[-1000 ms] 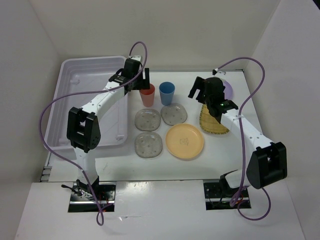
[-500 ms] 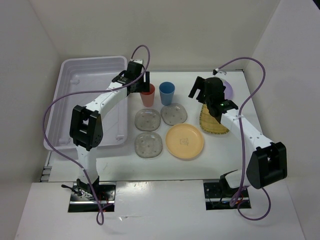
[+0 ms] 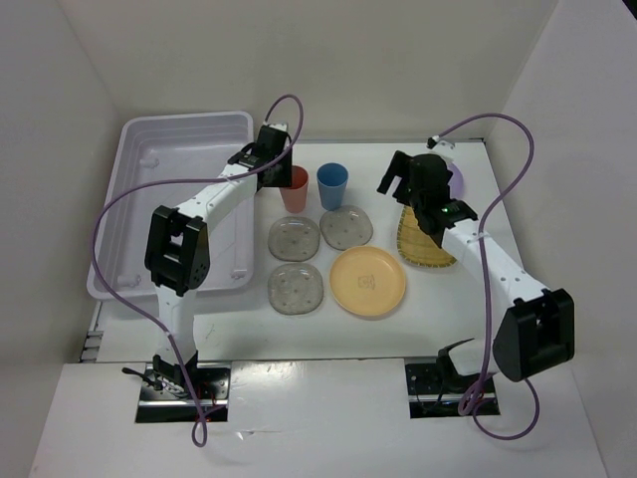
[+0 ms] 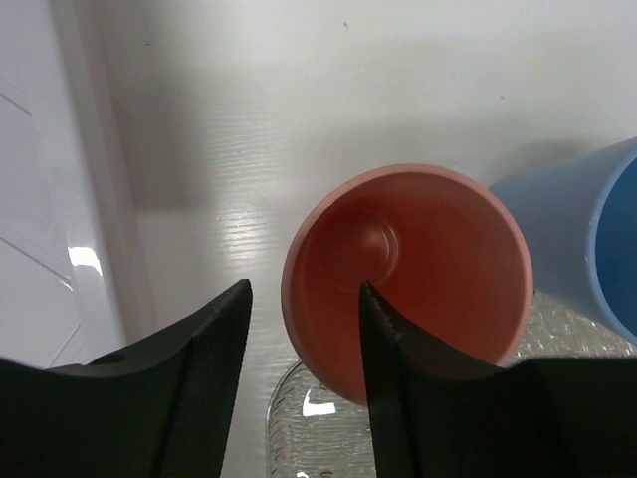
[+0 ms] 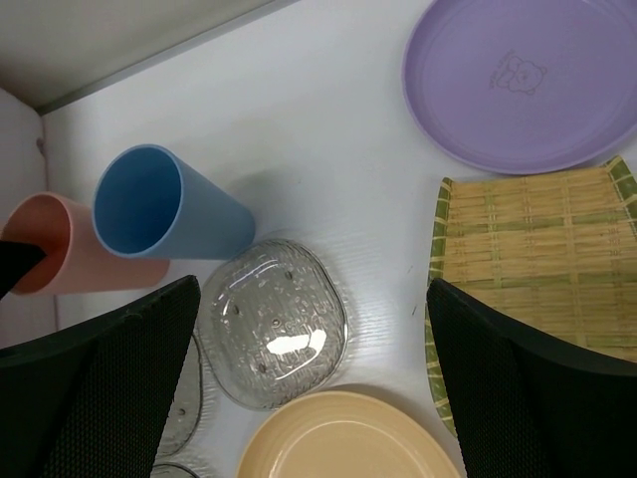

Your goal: Place the mixed dishes into the plastic bin

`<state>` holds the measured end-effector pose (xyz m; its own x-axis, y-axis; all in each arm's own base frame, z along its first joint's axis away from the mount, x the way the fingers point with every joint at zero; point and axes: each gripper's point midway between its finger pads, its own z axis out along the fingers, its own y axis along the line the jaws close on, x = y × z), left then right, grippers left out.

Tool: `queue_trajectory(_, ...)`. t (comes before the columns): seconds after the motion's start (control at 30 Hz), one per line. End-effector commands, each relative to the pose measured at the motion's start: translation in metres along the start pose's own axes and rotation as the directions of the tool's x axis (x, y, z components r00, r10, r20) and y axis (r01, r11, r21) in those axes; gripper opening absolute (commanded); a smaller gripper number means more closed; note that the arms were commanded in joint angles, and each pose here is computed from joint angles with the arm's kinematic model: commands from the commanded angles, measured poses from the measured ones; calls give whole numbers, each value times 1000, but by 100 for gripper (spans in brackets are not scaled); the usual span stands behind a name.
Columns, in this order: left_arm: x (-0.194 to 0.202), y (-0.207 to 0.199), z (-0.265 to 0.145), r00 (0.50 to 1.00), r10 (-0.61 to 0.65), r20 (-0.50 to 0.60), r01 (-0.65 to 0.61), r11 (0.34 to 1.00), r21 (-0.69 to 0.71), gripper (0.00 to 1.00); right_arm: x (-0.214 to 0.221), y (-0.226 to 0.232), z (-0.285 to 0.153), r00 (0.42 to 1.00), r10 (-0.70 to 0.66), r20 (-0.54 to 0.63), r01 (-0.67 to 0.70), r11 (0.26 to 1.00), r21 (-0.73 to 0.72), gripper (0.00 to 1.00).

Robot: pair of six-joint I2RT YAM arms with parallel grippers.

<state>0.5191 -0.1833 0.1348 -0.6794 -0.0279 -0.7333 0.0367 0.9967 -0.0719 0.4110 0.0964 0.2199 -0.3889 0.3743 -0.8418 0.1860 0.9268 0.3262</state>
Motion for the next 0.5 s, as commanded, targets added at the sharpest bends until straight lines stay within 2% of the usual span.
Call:
queue_trajectory(0.0,-18,-1,-1,999,14,50,-14,1000,-6,53,-26,0,-15,996,39,80,-39,999,-3,99)
queue_trajectory(0.07,-18,-1,-1,999,14,50,-14,1000,-6,45,-28,0,-17,995,42,87,-41,999,-7,99)
queue_trajectory(0.1,-18,-1,-1,999,14,50,-14,1000,-6,36,-28,0,-17,995,42,87,-41,999,-7,99)
queue_trajectory(0.2,-18,-3,-1,999,25,48,-25,1000,2,21,-25,-2,-19,996,48,80,-48,999,-3,99)
queue_trajectory(0.23,-18,-3,-1,999,25,48,-25,1000,2,8,-26,-3,-19,995,48,84,-48,999,5,99)
queue_trajectory(0.27,-26,-2,-7,997,20,69,-20,1000,-2,1,-29,-2,-22,994,51,92,-51,999,0,99)
queue_trajectory(0.37,-39,-2,-22,996,28,86,-29,1000,2,0,-32,-2,-26,993,58,107,-57,998,-10,99)
queue_trajectory(0.47,-73,-2,-55,985,33,168,-35,999,10,0,-35,-1,-29,992,61,115,-60,998,-15,99)
